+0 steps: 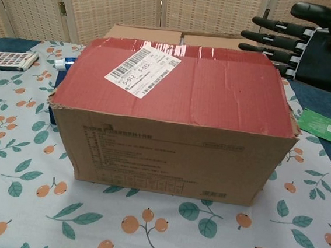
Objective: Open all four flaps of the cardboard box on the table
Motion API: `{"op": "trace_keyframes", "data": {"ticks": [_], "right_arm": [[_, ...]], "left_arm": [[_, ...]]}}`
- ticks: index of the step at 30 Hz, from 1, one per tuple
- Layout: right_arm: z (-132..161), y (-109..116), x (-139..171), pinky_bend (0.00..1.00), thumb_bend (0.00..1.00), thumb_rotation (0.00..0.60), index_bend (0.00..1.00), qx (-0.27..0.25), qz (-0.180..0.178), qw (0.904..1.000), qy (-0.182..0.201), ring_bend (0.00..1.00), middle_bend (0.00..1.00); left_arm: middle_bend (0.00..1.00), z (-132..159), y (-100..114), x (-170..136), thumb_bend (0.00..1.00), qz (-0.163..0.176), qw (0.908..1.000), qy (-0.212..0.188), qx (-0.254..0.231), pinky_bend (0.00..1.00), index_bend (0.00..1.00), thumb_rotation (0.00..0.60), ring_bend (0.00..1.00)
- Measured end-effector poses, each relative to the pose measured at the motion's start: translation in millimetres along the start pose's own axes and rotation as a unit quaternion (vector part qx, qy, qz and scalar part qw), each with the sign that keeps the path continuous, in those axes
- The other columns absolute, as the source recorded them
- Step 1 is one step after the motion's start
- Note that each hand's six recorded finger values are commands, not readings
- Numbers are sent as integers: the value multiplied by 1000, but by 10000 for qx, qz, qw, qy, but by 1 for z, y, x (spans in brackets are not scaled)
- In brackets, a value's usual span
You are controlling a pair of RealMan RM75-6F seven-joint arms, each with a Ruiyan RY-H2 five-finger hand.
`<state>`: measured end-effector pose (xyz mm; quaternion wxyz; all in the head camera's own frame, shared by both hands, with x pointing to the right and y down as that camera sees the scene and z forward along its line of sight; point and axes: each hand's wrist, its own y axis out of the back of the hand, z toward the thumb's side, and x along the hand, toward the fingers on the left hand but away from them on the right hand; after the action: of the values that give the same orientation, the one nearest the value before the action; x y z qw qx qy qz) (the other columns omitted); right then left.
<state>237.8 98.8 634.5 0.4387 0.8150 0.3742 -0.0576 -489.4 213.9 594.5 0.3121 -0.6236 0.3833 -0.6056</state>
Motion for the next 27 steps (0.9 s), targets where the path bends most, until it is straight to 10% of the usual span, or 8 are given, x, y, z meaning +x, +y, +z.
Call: {"op": "trace_keyframes", "data": {"ticks": [27], "right_arm": [[27, -62, 31, 37, 345, 600, 0, 314, 662, 9967, 341, 85, 0]], "left_arm": [[0, 8, -6, 3, 342, -86, 9999, -98, 109, 0, 0, 600, 7]]}}
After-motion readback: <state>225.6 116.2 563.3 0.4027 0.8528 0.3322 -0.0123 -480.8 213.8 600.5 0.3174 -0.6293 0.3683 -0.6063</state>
